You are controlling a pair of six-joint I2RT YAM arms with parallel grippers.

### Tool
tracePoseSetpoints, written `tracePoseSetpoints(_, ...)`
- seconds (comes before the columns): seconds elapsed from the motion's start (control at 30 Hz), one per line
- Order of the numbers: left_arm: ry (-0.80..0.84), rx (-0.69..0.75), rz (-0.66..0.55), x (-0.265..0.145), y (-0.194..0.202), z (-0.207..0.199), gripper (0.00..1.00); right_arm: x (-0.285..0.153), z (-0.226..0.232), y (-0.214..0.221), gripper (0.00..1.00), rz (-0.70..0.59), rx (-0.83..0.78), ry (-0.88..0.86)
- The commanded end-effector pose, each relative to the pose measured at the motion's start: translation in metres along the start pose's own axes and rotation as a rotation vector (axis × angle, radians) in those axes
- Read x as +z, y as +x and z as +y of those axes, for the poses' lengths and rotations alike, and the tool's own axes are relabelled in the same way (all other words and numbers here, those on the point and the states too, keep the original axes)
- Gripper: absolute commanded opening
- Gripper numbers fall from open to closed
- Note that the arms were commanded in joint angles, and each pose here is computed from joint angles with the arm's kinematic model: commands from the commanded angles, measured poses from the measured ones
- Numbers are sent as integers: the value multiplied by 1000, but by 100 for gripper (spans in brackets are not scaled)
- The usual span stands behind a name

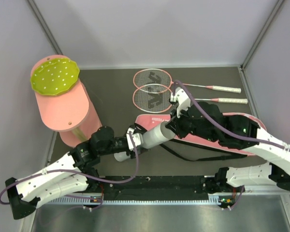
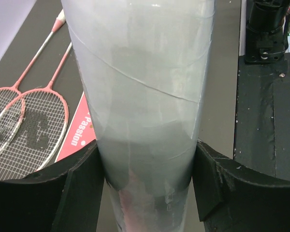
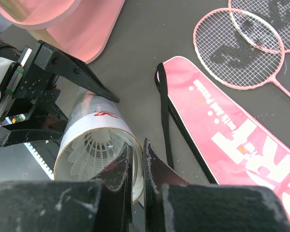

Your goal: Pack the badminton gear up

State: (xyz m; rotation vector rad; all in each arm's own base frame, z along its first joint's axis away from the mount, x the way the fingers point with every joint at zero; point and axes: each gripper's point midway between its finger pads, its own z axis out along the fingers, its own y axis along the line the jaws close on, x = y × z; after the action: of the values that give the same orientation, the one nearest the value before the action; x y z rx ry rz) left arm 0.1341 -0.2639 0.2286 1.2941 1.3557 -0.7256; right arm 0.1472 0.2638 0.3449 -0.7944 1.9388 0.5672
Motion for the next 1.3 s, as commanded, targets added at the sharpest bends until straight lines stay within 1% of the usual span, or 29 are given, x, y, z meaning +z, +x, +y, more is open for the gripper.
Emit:
tracePoseSetpoints(0.0,-66,-7,-27,-2,-16,14,0,-33,-43,-15,0,-106,59,179)
tracePoseSetpoints(0.17,-67,-42,27,3,-3,14,0,-52,-50,-16,0,-154,109,182)
tracePoseSetpoints(0.33,-64,-70,45,5,3,12,0,-59,-55,-16,0,-173,121,188)
tracePoseSetpoints(0.47,-53,-121,76,9,8,9,0,-40,-48,-5,0,-126,124,186)
tracePoseSetpoints(0.5,-65,-138,115,8,15,10,0,-28,-45,3,0,-88,113,199)
tracePoseSetpoints(0.6,-71,-186,185,8,24,10,0,-6,-49,28,1,10,94,268)
tracePoseSetpoints(0.7,-87,-194,204,9,29,12,0,3,-62,44,1,45,79,363)
tracePoseSetpoints(0.73,-96,-193,207,8,31,13,0,7,-66,48,2,58,73,397)
tracePoseSetpoints(0.83,-104,-191,224,8,36,14,0,13,-72,60,12,92,56,451)
tracePoseSetpoints(0.93,-93,-190,234,8,38,12,0,19,-74,70,13,116,46,471)
tracePoseSetpoints(1.0,-91,-195,242,9,40,11,0,21,-75,76,13,132,36,478)
tracePoseSetpoints(1.07,-99,-198,249,9,42,12,0,23,-76,79,10,142,21,486)
tracePoseSetpoints(1.1,-99,-199,249,9,43,12,0,24,-76,80,8,147,15,483)
tracePoseSetpoints(1.13,-102,-206,248,8,42,12,0,24,-77,81,2,150,1,488)
tracePoseSetpoints(1.17,-98,-210,246,8,43,11,0,25,-78,81,0,151,-6,490)
tracePoseSetpoints(1.27,-81,-207,225,9,44,6,0,34,-79,83,0,138,-22,485)
